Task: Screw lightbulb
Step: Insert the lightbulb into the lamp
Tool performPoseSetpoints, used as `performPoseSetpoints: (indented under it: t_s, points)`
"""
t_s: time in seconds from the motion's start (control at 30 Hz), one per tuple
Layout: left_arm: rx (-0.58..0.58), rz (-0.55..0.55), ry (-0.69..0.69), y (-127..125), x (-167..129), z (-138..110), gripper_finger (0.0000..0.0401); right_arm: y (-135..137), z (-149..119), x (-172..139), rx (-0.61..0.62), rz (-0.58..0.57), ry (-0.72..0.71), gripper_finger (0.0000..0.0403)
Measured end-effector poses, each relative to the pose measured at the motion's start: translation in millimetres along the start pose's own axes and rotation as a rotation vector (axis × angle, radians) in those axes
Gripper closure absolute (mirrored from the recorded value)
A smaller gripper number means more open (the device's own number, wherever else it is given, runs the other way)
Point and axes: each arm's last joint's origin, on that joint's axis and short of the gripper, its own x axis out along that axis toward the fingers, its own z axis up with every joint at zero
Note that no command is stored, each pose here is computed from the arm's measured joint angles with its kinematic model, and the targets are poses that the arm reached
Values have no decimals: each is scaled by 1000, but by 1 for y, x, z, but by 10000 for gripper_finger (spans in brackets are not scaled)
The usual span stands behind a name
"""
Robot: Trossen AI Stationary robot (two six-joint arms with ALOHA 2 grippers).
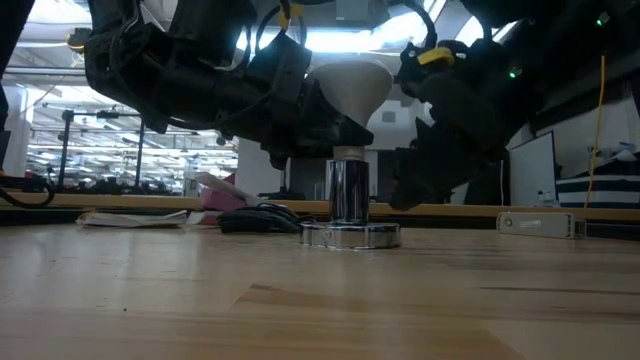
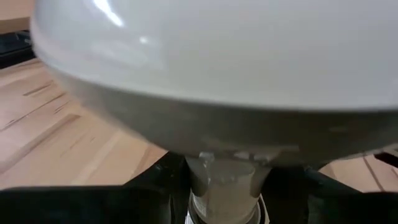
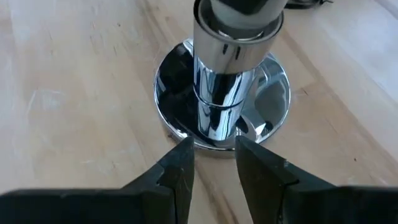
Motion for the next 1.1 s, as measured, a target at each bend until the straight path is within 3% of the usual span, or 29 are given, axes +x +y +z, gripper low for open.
performPoseSetpoints:
  t_s: [0.37,0.8,0.97,1.1]
  points:
    - [1,1,-1,0,0,0,260,-13,1,16,11,-55,36,282]
    - [-11,10,-2,1,0,0,260,-40,15,29,-101,-184,22,282]
    - [-7,11,-1,1,0,0,260,-41,19,24,-147,-176,18,282]
    - [-12,11,-1,1,0,0,260,-36,26,6,-160,-99,9,282]
